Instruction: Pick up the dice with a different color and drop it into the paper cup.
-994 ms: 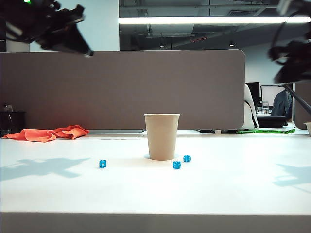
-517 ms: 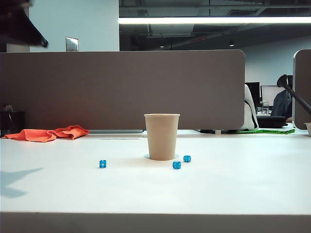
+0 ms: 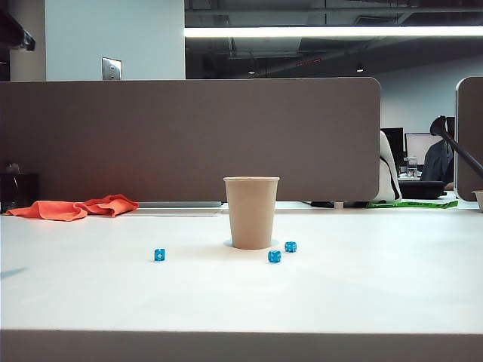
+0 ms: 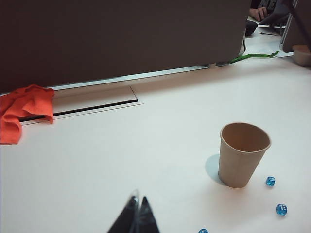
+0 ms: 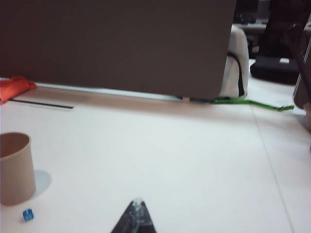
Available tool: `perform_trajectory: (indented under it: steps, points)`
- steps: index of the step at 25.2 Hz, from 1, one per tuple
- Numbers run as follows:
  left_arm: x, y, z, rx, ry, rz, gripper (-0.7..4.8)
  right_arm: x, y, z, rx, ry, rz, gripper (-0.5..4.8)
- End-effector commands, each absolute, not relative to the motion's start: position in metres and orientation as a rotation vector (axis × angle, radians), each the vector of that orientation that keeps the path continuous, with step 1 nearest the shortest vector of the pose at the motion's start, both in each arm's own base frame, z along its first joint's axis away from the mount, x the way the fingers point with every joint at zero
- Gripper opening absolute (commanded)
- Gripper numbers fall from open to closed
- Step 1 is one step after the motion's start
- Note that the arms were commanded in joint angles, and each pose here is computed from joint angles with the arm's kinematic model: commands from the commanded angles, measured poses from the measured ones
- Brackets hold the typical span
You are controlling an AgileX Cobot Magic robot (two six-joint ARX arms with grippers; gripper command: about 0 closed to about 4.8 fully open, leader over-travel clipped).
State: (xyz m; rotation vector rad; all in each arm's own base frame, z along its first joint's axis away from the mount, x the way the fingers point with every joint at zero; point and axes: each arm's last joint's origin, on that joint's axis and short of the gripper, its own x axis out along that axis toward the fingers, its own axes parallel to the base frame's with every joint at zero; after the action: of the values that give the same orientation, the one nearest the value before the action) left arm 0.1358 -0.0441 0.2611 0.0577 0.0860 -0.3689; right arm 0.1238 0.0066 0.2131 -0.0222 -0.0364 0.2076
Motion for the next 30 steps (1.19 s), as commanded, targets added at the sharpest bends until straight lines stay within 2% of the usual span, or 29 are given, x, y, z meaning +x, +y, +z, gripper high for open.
perform_trajectory:
  steps: [1, 11, 21, 30]
  points:
    - [0.124, -0.040, 0.256, 0.053, 0.099, -0.334, -0.06, 0.112, 0.005, 0.213, -0.008, -0.068, 0.158, -0.02]
    - [0.085, -0.024, 0.246, 0.012, 0.026, -0.231, -0.06, 0.092, 0.003, 0.192, 0.013, -0.122, 0.096, -0.02]
    - [0.062, -0.017, 0.240, 0.010, 0.015, -0.224, -0.06, 0.096, 0.006, 0.174, 0.023, -0.095, 0.138, -0.02]
    - [0.067, -0.019, 0.227, 0.011, 0.065, -0.247, -0.06, 0.096, 0.007, 0.175, 0.022, -0.101, 0.152, -0.02]
